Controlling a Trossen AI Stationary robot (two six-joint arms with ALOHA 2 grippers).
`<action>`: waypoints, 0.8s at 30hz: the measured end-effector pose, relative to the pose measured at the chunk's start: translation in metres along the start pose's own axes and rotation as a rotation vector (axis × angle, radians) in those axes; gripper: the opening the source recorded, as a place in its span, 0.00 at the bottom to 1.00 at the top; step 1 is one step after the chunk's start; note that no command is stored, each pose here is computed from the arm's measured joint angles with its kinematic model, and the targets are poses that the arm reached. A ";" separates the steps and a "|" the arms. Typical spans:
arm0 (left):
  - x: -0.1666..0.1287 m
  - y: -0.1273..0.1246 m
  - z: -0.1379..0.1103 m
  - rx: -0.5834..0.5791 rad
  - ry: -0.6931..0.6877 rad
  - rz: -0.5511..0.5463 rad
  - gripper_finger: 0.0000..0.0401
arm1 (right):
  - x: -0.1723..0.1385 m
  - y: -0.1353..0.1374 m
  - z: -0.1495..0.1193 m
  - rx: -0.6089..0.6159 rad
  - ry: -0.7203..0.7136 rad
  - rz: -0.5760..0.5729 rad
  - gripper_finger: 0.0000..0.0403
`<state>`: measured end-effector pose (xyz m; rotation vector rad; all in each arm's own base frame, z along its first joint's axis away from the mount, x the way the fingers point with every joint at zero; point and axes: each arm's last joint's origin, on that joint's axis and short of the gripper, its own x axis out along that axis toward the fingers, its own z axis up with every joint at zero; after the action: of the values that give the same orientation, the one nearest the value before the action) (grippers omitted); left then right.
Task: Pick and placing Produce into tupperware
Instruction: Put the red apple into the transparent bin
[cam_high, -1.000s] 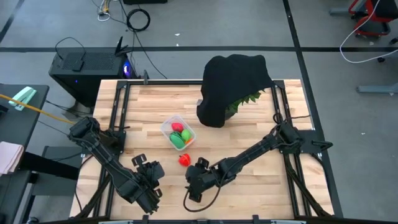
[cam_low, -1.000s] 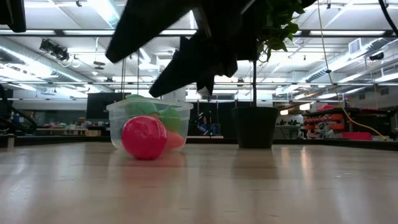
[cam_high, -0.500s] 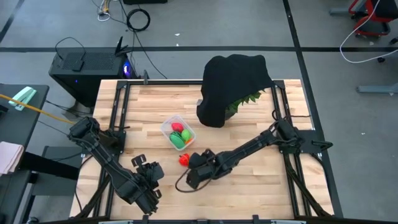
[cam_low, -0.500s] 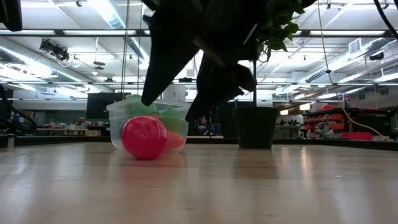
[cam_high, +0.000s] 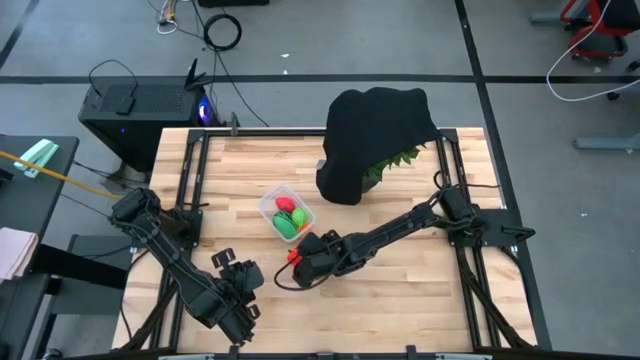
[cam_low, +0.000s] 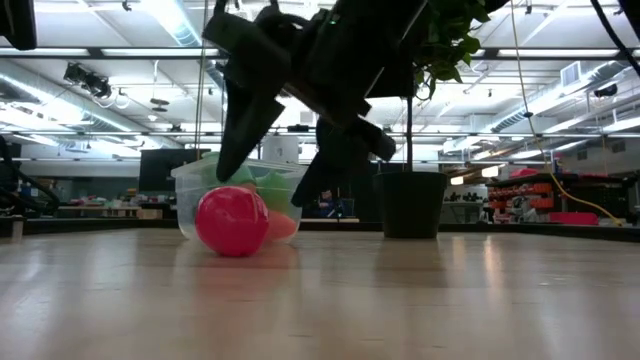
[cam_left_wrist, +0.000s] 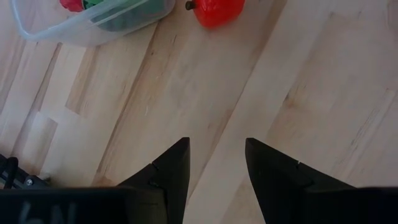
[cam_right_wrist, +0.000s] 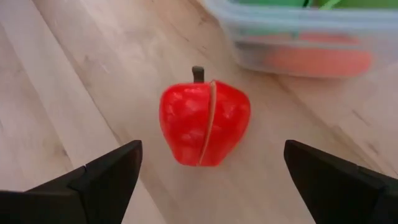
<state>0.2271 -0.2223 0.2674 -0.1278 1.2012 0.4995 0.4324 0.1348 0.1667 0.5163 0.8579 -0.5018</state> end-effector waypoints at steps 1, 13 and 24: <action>0.000 0.000 0.000 0.000 0.000 0.000 0.40 | 0.003 0.001 -0.001 0.002 -0.001 0.005 0.99; -0.001 -0.001 -0.001 0.000 -0.004 -0.011 0.40 | 0.032 0.001 -0.013 0.043 0.015 0.016 0.99; -0.001 -0.001 -0.001 -0.006 -0.003 -0.009 0.40 | 0.043 0.004 -0.011 0.034 -0.045 0.035 0.98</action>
<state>0.2262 -0.2239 0.2677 -0.1377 1.1959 0.4950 0.4520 0.1356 0.1263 0.5491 0.7974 -0.4947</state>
